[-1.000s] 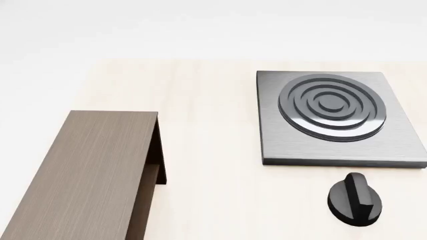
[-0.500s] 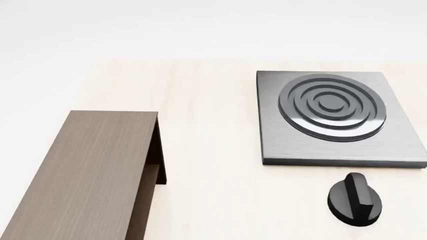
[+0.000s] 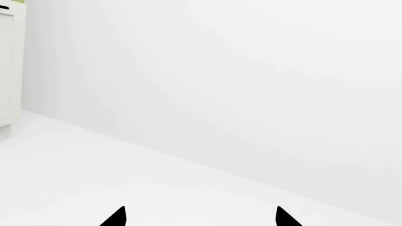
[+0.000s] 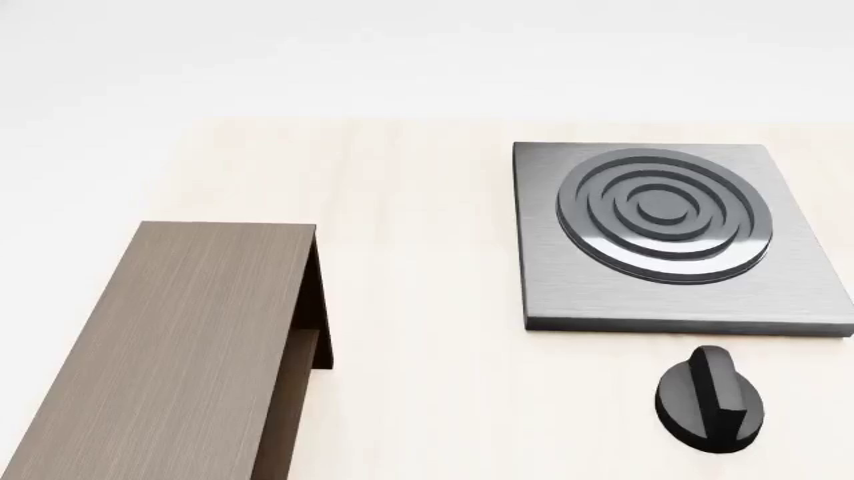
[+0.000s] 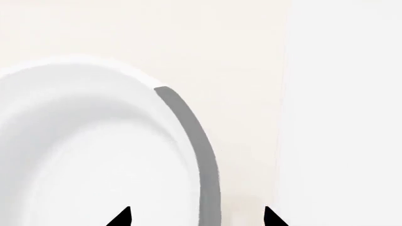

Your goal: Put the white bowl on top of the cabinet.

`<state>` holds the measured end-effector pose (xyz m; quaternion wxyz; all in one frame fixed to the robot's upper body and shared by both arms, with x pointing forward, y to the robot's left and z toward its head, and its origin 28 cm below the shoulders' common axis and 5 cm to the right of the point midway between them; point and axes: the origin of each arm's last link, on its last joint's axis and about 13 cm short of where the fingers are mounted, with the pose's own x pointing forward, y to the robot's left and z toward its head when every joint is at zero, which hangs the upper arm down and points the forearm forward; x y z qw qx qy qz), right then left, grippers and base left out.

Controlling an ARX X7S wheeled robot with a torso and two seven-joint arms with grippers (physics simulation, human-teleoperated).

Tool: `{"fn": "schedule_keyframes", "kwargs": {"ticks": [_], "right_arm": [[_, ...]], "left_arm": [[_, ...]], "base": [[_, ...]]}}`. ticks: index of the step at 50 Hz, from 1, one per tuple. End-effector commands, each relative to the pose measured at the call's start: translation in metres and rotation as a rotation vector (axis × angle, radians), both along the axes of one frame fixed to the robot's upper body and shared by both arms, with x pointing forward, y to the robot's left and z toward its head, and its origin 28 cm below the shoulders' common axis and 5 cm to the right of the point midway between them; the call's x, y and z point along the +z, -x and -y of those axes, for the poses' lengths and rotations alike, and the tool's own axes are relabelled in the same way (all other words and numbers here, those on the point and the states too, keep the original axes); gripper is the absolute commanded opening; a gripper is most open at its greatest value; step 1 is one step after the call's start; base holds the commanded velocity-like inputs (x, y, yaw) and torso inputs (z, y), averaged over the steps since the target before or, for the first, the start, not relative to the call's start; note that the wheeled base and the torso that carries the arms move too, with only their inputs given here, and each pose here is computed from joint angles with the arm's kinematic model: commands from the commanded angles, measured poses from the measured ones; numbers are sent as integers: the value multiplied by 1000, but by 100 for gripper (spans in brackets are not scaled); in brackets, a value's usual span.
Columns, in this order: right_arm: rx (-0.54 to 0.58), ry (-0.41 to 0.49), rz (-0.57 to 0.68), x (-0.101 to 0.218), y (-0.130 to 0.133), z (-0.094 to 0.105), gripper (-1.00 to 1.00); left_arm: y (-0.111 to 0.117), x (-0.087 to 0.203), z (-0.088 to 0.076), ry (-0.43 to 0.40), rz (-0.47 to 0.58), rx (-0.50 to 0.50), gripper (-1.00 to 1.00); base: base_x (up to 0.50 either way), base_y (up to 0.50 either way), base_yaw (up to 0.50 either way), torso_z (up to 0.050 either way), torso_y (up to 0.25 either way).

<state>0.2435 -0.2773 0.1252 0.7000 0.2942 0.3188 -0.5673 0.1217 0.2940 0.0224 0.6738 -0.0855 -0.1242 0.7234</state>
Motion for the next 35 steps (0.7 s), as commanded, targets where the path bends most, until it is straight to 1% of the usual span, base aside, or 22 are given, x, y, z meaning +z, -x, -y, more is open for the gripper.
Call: {"fn": "schedule_keyframes", "kwargs": {"ticks": [1, 10, 26, 35], "right_arm": [[49, -22, -43, -12, 3, -7, -100], [63, -6, -49, -9, 3, -9, -100], [49, 6, -42, -6, 7, -9, -100], [76, 29, 9, 13, 7, -15, -100]], "left_arm": [[0, 0, 0, 1, -1, 0, 100], [0, 0, 0, 1, 0, 0, 100], [0, 0, 0, 1, 0, 0, 100], [1, 0, 0, 4, 3, -1, 100]], "base": [[0, 0, 0, 0, 0], [0, 0, 0, 0, 0], [0, 0, 0, 0, 0], [0, 0, 0, 0, 0]]}}
